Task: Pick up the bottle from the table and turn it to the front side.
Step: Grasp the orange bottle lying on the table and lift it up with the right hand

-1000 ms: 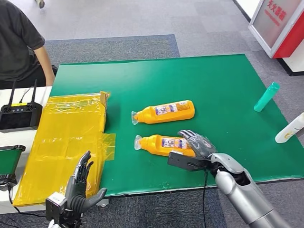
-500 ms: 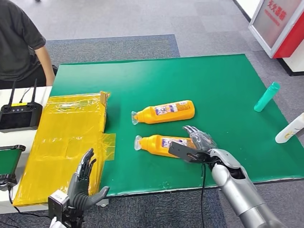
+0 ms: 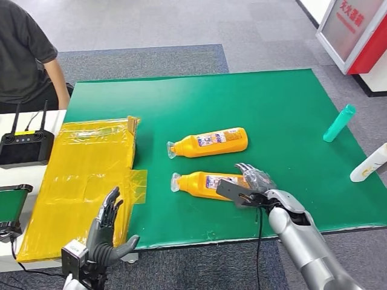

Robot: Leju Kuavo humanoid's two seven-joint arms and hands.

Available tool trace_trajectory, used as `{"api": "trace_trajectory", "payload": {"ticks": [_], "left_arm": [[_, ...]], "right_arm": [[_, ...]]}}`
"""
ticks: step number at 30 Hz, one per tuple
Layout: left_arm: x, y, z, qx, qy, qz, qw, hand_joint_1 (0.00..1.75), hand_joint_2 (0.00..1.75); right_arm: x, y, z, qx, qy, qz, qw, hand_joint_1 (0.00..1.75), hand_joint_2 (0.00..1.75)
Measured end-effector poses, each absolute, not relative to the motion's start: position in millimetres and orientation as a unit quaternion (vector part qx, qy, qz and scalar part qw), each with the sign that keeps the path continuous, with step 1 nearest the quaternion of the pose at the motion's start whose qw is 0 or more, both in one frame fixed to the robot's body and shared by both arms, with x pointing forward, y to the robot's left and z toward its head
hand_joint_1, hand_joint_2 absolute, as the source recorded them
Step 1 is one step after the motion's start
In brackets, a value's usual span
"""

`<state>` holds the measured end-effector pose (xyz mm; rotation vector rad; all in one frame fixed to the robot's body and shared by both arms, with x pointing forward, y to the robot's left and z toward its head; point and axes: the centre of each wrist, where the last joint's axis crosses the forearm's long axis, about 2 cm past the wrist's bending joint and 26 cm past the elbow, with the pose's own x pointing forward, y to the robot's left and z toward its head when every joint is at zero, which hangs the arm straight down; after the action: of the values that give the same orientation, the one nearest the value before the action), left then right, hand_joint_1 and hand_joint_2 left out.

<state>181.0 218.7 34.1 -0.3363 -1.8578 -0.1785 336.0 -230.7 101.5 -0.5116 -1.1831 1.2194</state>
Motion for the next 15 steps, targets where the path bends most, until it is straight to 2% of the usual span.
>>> {"api": "trace_trajectory", "payload": {"ticks": [1,2,15], "left_arm": [[181.2,218.7,34.2,-0.144,-0.796,-0.076,0.583,0.00,1.75],[181.4,218.6,34.3,-0.144,-0.796,-0.076,0.583,0.00,1.75],[181.5,220.3,33.9,-0.138,-0.797,-0.075,0.583,0.00,1.75]], "right_arm": [[336.6,-230.7,101.3,-0.223,-0.516,0.533,0.632,1.66,1.75],[337.1,-230.8,101.1,-0.223,-0.516,0.533,0.632,1.75,1.75],[338.9,-232.0,101.0,-0.219,-0.522,0.530,0.632,1.75,1.75]]}}
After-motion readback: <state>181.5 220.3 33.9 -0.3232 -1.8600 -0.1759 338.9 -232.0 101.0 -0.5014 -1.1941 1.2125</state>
